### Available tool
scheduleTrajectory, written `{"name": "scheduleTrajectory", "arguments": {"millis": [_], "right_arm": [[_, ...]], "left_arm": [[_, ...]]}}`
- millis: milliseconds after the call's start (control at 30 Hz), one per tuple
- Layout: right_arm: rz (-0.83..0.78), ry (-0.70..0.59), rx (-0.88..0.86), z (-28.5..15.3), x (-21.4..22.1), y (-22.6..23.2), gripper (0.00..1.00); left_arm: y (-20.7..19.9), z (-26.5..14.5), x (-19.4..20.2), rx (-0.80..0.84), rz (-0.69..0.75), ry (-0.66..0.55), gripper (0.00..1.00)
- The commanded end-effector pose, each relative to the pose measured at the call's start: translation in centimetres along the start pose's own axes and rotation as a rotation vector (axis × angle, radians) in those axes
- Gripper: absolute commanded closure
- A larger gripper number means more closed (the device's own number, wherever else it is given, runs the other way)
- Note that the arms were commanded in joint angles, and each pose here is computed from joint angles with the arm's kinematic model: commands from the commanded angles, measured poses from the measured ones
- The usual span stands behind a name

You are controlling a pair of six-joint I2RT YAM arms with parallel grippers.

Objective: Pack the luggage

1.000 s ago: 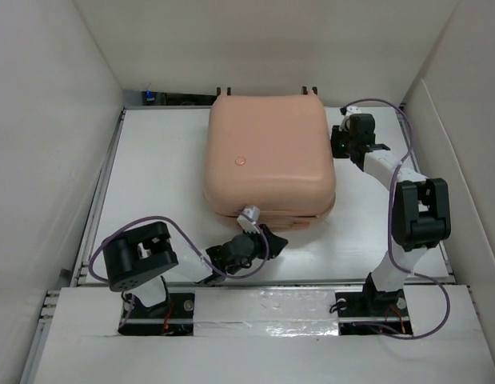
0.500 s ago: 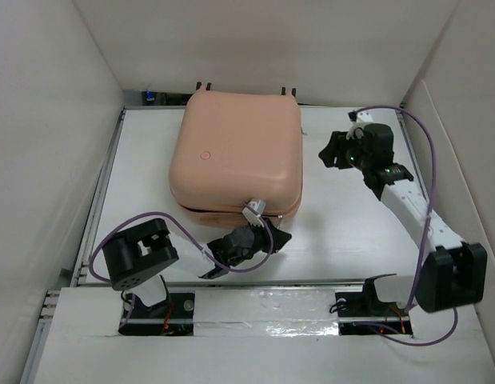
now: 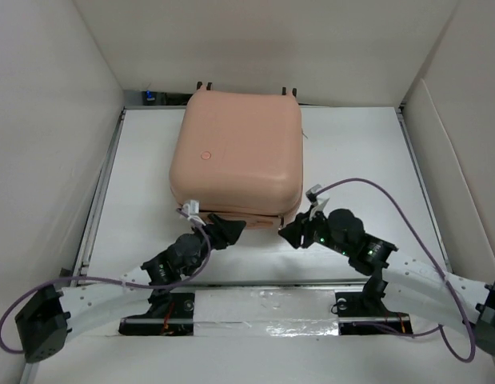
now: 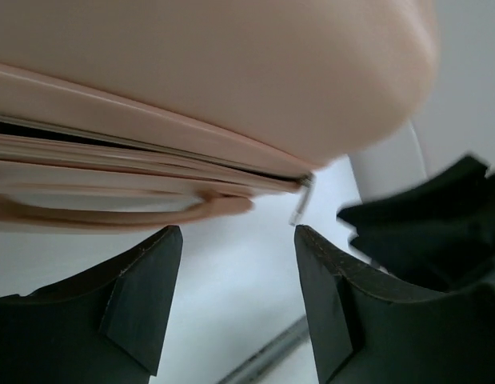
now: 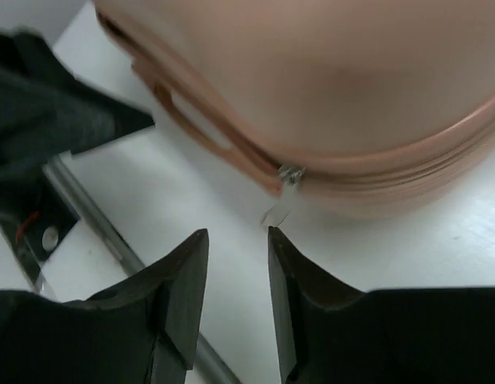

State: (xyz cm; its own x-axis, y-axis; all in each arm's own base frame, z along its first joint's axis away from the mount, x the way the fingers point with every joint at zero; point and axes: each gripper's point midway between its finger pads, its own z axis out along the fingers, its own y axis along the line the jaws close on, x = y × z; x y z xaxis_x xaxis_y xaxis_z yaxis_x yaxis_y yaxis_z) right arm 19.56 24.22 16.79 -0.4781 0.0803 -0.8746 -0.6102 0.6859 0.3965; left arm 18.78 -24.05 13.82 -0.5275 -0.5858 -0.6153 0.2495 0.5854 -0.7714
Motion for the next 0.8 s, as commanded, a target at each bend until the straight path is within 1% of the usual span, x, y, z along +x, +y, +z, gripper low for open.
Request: {"name": "scheduleTrajectory", "arguments": {"millis": [0, 33, 67, 133, 167, 267, 300, 367, 467, 533, 567, 767], "right_arm": [[0.069, -0.128, 0.008, 1.5, -2.1, 1.8, 0.51], [0.070, -0.106, 0.018, 1.8, -1.6, 1.9, 0.47], [0.079, -0.075, 0.039, 2.2, -0.9, 1.7, 0.44], [0.096, -0.076, 0.082, 2.5, -0.4, 1.1, 0.41], [0.104, -0.106, 0.077, 2.7, -0.9, 1.1, 0.41], [0.116, -0.134, 0.131, 2.8, -1.1, -0.5, 0.39], [0.114, -0.124, 0.142, 3.0, -0.8, -0.7, 0.39], [0.115, -0.139, 0.159, 3.3, -1.5, -1.4, 0.39], [0.103, -0.122, 0.133, 4.2, -1.6, -1.2, 0.41], [0.096, -0.056, 0.141, 4.8, -0.5, -1.3, 0.42], [0.100, -0.045, 0.145, 4.9, -0.3, -1.0, 0.43], [0.141, -0.045, 0.151, 4.6, 0.8, -1.3, 0.50]], "left_arm": [[6.3, -0.8, -0.3, -0.205, -0.004, 0.006, 0.43], [7.1, -1.1, 0.4, -0.220, -0.008, 0.047, 0.43], [7.6, -1.2, 0.3, -0.228, -0.017, 0.052, 0.43], [8.9, -1.3, 0.3, -0.251, -0.030, 0.062, 0.42], [9.2, -1.3, 0.3, -0.255, -0.026, 0.069, 0.42], [10.1, -1.3, 0.5, -0.280, -0.015, 0.091, 0.42], [10.1, -1.3, 0.6, -0.279, -0.005, 0.096, 0.42], [10.4, -1.0, 0.6, -0.287, -0.002, 0.096, 0.42], [10.4, -0.5, 0.3, -0.286, 0.000, 0.086, 0.41], [9.8, -0.1, 0.1, -0.262, -0.006, 0.076, 0.41], [9.9, 0.0, 0.3, -0.267, -0.006, 0.082, 0.41], [8.8, 0.9, 0.1, -0.215, -0.017, 0.072, 0.41]]}}
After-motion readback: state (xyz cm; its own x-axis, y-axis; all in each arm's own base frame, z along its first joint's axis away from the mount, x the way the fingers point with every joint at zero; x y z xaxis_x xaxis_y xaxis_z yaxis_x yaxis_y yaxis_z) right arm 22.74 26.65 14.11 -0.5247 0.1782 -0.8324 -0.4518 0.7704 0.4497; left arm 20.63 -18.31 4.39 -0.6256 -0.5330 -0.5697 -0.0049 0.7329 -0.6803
